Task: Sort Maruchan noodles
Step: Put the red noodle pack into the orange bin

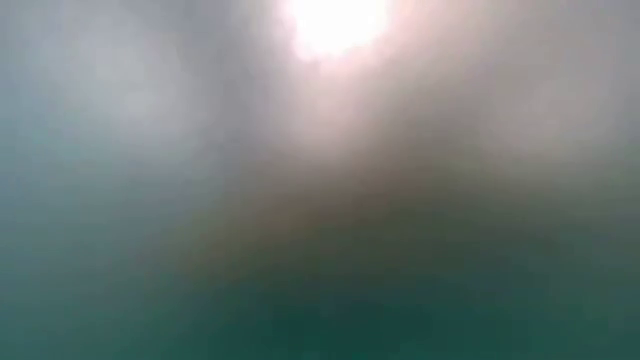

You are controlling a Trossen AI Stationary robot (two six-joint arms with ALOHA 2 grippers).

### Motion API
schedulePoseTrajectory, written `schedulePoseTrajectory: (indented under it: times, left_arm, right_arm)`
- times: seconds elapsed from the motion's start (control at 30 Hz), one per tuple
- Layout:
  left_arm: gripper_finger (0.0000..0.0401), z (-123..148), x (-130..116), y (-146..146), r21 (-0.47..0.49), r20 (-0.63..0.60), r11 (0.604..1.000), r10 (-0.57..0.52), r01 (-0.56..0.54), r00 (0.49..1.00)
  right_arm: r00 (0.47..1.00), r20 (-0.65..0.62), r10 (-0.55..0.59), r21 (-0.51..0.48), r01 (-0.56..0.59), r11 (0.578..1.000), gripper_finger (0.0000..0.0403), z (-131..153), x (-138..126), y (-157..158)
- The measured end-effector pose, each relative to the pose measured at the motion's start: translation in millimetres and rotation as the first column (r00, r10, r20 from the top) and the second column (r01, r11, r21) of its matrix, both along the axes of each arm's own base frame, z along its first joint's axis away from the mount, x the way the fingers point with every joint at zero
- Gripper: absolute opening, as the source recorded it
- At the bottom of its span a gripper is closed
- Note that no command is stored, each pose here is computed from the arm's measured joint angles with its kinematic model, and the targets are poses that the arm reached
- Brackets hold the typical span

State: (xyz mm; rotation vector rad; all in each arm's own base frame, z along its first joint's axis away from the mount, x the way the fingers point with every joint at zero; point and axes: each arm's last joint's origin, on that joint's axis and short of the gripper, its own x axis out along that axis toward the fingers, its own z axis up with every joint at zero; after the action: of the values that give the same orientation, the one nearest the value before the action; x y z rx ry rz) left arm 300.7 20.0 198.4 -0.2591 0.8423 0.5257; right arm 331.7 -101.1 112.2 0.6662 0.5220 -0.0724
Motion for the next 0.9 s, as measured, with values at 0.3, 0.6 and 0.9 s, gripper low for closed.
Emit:
schedulePoseTrajectory:
  times: [0.3,0.6,0.9]
  left_arm:
    - [0.0208,-11,-7,-10,-0.039,0.042,0.994,0.107,-0.105,0.993]
    - [0.0208,-50,16,-11,-0.054,0.074,0.992,0.116,-0.112,0.991]
    - [0.0208,-76,17,-12,-0.087,-0.017,0.988,0.126,-0.127,0.992]
  right_arm:
    - [1.000,0.008,0.022,-0.020,-0.022,1.000,0.0051,2,1,0]
    - [1.000,0.014,0.022,-0.022,-0.022,1.000,0.0053,3,2,-1]
    - [0.997,0.026,0.068,0.011,-0.068,0.998,0.0094,4,2,-1]
